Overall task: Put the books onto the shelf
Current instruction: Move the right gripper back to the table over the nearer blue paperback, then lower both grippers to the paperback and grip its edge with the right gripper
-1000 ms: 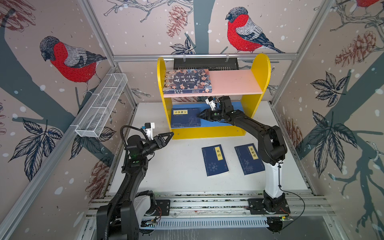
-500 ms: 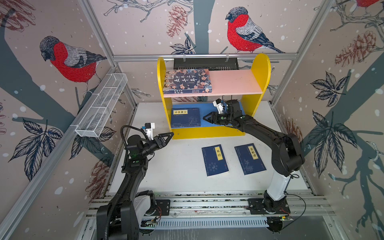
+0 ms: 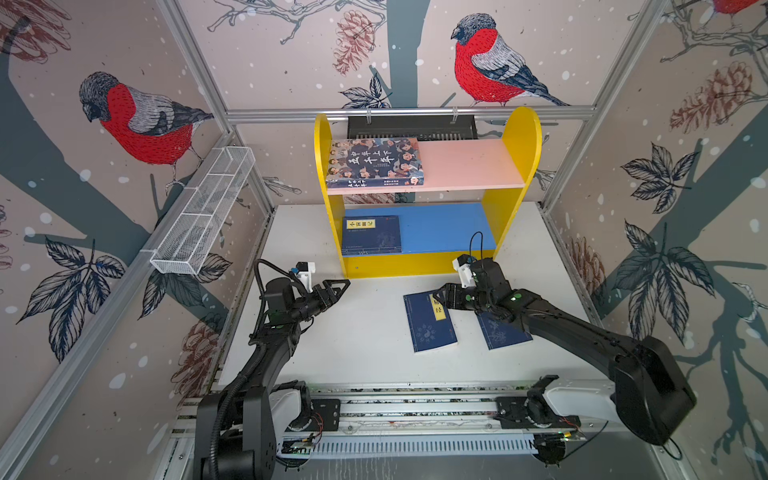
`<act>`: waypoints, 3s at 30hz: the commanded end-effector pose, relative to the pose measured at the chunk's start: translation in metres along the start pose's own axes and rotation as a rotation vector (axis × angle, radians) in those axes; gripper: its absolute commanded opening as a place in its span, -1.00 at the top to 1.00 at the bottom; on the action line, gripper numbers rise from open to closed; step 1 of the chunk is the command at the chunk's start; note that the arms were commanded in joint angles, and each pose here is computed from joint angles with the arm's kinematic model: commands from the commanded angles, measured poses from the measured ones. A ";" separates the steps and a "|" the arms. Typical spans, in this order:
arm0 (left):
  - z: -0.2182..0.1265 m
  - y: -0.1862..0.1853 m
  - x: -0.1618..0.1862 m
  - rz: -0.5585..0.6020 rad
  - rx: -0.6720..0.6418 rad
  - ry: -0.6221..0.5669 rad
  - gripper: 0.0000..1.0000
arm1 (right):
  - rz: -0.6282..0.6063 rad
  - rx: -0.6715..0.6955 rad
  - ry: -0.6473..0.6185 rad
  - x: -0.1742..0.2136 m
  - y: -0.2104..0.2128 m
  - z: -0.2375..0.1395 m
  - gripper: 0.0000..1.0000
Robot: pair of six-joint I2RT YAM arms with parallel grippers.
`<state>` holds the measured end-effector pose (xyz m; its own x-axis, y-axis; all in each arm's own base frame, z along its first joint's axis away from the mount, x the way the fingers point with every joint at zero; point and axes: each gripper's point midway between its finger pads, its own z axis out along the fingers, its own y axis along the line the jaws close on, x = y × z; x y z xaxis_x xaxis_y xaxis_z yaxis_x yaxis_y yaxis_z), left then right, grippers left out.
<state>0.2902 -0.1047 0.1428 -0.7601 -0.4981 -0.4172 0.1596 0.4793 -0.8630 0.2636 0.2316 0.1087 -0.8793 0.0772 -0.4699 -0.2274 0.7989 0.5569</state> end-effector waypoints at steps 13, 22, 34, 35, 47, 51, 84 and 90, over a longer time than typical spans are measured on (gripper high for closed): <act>0.022 0.020 0.036 0.017 -0.034 0.113 -0.46 | 0.113 0.080 0.119 0.042 -0.033 0.041 -0.26; 0.030 0.033 0.046 -0.018 -0.061 0.150 -0.46 | 0.083 -0.073 0.207 0.056 0.024 0.073 -0.26; 0.032 0.038 0.057 -0.002 -0.074 0.181 -0.46 | 0.021 -0.069 0.214 0.052 0.036 0.082 -0.26; 0.032 0.039 0.059 0.001 -0.078 0.185 -0.46 | 0.021 -0.078 0.218 0.053 0.034 0.081 -0.26; 0.033 0.045 0.066 0.030 -0.094 0.216 -0.48 | 0.011 -0.092 0.235 0.059 0.022 0.074 -0.26; 0.033 0.044 0.063 0.050 -0.102 0.212 -0.48 | 0.026 -0.121 0.229 0.057 0.021 0.072 -0.25; 0.049 0.052 0.107 0.057 -0.103 0.381 -0.46 | 0.041 -0.210 0.361 0.089 0.027 0.093 -0.21; 0.058 0.040 0.123 0.066 -0.042 0.451 -0.43 | 0.081 -0.243 0.367 0.094 0.031 0.099 -0.15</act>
<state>0.2448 -0.1838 0.0437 -0.9397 -0.1240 -0.3188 0.2054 0.5407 -0.8158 0.2259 0.3338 0.0352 -0.9540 -0.1355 -0.2676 -0.2962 0.5662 0.7692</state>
